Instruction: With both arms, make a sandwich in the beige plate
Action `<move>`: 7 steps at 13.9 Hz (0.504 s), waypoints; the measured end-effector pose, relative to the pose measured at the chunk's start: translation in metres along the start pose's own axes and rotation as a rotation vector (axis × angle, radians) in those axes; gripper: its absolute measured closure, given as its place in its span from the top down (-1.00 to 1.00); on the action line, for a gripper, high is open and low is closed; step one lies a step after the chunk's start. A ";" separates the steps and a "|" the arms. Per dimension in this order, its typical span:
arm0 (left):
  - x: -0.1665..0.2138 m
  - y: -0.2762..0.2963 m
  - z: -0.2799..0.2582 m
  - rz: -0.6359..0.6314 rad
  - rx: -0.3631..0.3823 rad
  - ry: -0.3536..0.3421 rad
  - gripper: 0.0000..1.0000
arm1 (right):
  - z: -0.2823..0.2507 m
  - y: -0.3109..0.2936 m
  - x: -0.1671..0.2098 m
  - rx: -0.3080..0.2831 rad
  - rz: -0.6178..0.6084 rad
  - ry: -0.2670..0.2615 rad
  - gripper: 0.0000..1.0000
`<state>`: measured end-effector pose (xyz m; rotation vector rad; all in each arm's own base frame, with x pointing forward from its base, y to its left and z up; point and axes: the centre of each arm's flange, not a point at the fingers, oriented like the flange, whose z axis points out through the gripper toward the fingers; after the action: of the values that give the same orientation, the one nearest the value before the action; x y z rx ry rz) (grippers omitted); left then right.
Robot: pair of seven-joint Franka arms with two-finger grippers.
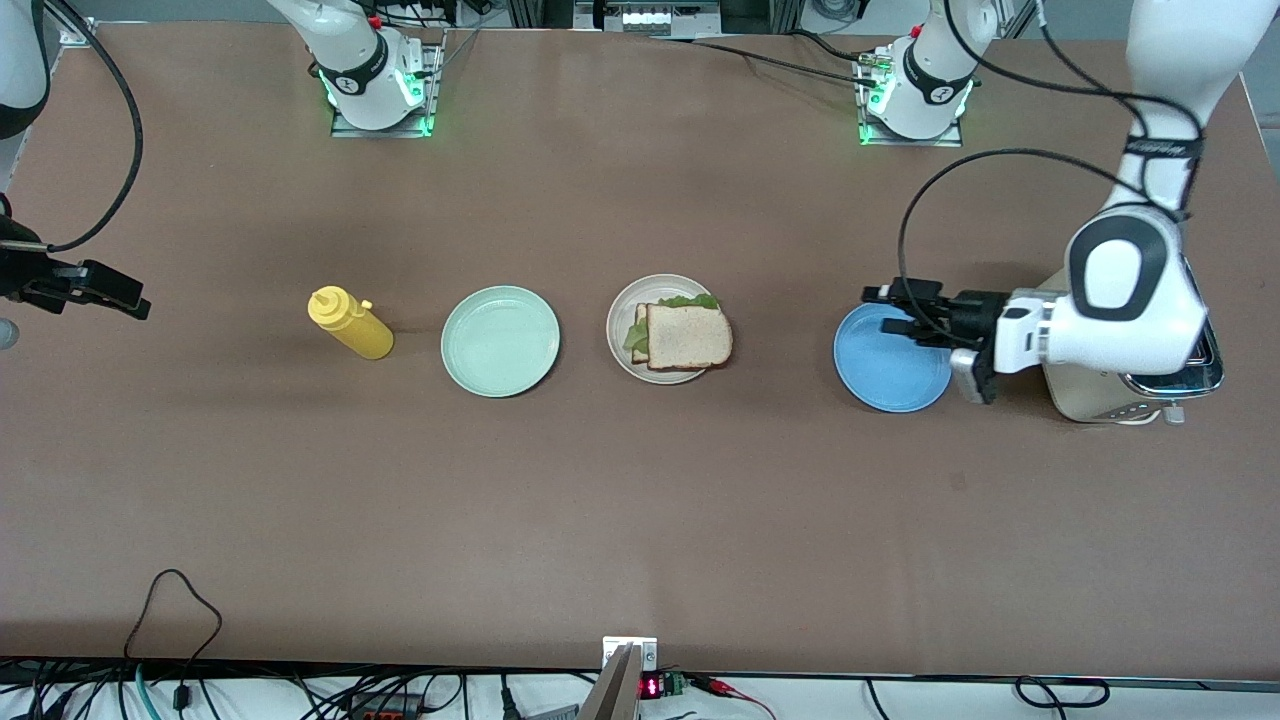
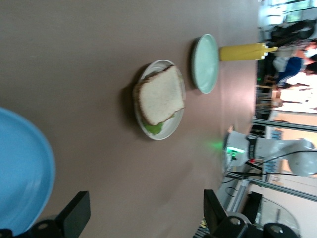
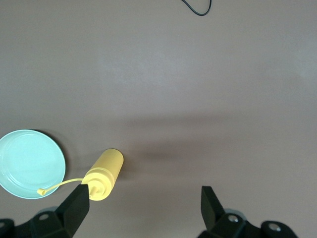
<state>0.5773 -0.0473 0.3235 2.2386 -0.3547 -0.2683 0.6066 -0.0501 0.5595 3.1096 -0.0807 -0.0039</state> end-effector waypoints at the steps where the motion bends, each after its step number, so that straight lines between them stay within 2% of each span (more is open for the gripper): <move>1: -0.002 0.001 -0.019 -0.018 0.083 -0.015 1.00 | 0.000 0.000 0.000 0.000 0.000 0.001 1.00; 3: -0.005 -0.001 -0.054 -0.080 0.249 -0.039 1.00 | -0.001 0.000 0.000 0.000 0.000 0.002 1.00; 7: -0.005 0.003 -0.105 -0.200 0.535 -0.050 1.00 | -0.002 0.000 0.000 0.000 -0.001 0.004 1.00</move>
<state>0.6050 0.0277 0.3921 2.8051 -0.2473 -0.3685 0.6066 -0.0497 0.5611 3.1094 -0.0797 0.0016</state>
